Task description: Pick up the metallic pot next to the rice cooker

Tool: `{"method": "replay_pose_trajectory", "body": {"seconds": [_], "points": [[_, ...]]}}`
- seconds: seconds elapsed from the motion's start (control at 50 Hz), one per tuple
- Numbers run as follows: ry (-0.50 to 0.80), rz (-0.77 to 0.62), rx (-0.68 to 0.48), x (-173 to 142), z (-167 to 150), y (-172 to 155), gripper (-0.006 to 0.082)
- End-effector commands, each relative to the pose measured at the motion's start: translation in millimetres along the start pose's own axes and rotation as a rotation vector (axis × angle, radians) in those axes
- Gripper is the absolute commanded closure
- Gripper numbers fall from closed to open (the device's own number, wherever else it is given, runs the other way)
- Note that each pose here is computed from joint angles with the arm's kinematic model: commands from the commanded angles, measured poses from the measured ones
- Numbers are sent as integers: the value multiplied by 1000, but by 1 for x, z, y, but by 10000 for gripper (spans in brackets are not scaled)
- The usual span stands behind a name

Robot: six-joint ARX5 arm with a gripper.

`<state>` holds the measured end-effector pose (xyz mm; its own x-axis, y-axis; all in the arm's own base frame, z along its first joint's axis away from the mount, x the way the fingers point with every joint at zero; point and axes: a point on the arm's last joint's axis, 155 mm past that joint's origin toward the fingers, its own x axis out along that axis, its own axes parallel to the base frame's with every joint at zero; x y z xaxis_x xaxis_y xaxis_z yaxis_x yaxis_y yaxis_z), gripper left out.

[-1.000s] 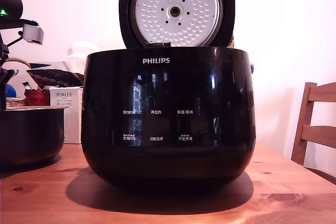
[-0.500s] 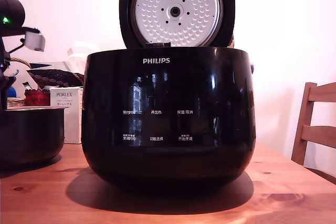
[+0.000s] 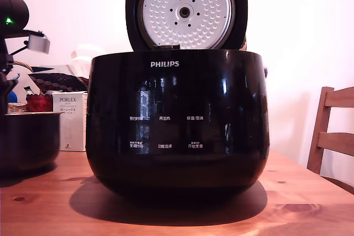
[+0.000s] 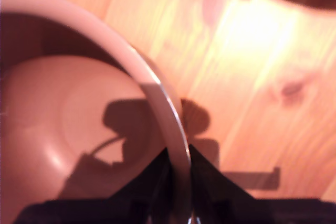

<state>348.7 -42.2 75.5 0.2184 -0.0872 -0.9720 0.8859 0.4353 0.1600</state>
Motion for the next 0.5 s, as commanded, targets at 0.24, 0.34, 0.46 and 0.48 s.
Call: {"method": "replay_pose_trajectory", "body": {"seconds": [0.24, 0.34, 0.46, 0.48], "points": [[58, -15, 2, -6, -11, -10, 788], [70, -7, 21, -13, -9, -14, 788], [73, 8, 44, -21, -5, -18, 788], [72, 10, 48, -23, -4, -19, 788]]}}
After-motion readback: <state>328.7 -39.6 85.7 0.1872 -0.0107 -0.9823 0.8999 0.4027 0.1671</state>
